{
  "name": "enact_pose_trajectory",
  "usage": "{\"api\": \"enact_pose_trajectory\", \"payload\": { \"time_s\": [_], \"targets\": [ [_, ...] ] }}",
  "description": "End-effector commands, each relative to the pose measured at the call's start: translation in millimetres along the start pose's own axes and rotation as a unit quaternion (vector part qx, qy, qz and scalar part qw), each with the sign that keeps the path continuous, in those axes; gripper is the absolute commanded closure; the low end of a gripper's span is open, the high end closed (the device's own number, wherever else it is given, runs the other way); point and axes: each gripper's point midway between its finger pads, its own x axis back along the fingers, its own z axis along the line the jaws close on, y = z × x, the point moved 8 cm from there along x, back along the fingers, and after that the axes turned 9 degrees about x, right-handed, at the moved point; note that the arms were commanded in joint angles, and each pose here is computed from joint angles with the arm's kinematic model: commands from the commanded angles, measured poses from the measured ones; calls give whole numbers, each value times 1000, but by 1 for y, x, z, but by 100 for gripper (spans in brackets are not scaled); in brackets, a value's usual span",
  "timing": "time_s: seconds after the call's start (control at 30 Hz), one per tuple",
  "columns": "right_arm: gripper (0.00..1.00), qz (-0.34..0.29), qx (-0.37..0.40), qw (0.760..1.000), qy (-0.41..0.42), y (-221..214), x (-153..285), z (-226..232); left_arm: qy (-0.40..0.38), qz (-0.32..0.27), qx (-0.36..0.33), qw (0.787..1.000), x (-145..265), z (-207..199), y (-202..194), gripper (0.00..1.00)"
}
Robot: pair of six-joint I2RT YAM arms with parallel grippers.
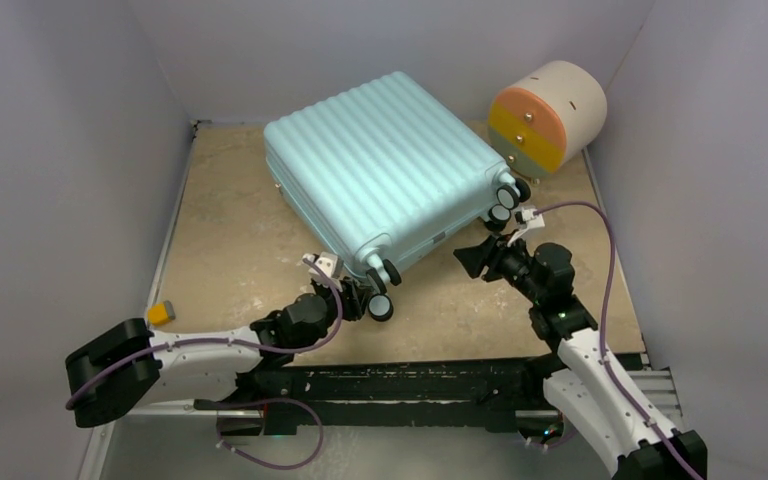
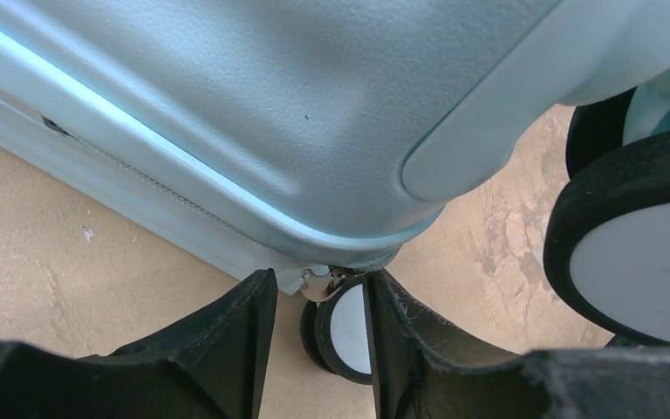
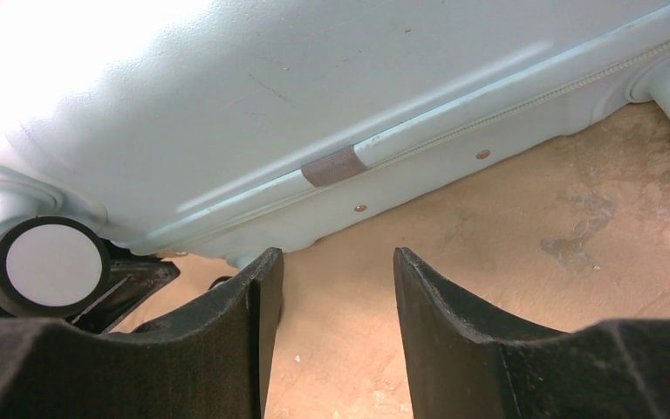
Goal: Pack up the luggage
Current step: Zip the luggage at the center of the board.
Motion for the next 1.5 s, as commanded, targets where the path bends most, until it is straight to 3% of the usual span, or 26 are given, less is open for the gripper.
{"api": "enact_pose_trajectory", "payload": {
  "time_s": [0.0, 0.4, 0.57, 0.73, 1.0, 1.27, 1.47],
  "targets": [
    [48, -25, 9, 1000, 11, 21, 4, 9, -28, -27, 27, 999, -8, -19, 16, 58],
    [48, -36, 33, 999, -1, 42, 14, 16, -34, -24, 31, 999, -16, -17, 10, 79],
    [48, -43, 34, 999, -2, 48, 18, 18, -45, -27, 30, 998, -16, -20, 12, 100],
    [46, -54, 35, 997, -33, 52, 20, 14, -50, -36, 33, 998, -6, -15, 14, 100],
    [24, -67, 30, 991, -114, 71, 26, 6, -43, -31, 7, 999, 16, -1, 18, 100],
    [22, -103, 63, 978, -171, 85, 14, -11, -22, -9, -6, 1000, 27, 8, 16, 100],
    [21, -54, 115, 970, -207, 93, 4, -22, -15, -3, 3, 1000, 35, 14, 15, 100]
  ]
}}
